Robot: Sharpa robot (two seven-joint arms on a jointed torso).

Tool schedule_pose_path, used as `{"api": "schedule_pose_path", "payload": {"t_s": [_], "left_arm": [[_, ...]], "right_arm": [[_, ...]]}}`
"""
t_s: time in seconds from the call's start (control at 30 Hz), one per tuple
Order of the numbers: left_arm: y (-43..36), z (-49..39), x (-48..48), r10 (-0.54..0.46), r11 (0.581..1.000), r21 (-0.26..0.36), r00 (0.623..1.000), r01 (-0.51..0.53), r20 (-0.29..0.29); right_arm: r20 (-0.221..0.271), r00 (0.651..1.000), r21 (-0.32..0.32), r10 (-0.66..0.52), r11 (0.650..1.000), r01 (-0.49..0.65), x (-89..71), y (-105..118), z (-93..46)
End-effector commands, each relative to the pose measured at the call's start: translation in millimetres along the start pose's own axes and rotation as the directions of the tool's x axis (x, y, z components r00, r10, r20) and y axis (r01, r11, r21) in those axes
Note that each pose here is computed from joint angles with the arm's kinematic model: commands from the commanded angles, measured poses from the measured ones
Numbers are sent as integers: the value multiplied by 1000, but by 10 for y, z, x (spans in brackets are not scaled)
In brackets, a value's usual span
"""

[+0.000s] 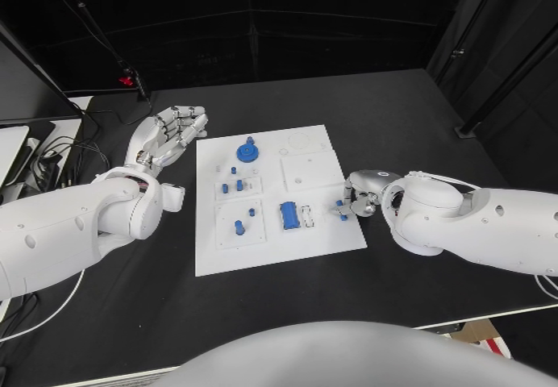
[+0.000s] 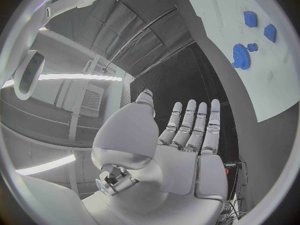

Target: Assemble the parts on the task board

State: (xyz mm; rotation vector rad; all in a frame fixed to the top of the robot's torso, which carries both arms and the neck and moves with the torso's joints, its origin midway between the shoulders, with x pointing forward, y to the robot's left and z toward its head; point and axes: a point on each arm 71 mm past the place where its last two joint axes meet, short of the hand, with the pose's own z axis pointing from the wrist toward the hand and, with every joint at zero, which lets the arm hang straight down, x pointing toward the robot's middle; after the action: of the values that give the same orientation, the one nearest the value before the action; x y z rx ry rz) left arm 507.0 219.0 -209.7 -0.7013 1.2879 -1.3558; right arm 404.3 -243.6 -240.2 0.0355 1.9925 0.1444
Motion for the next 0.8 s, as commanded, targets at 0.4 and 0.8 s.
{"api": "schedule_pose_path", "payload": {"t_s": [0.4, 0.8], "left_arm": [[-35, -6, -28, -3, 999, 41, 1000, 3, 0], [-32, -18, -52, -1, 999, 39, 1000, 1, 3]], "right_arm": [[-66, 996, 12, -58, 998, 58, 66, 37, 28], [-84, 994, -5, -68, 998, 68, 97, 84, 43]]}}
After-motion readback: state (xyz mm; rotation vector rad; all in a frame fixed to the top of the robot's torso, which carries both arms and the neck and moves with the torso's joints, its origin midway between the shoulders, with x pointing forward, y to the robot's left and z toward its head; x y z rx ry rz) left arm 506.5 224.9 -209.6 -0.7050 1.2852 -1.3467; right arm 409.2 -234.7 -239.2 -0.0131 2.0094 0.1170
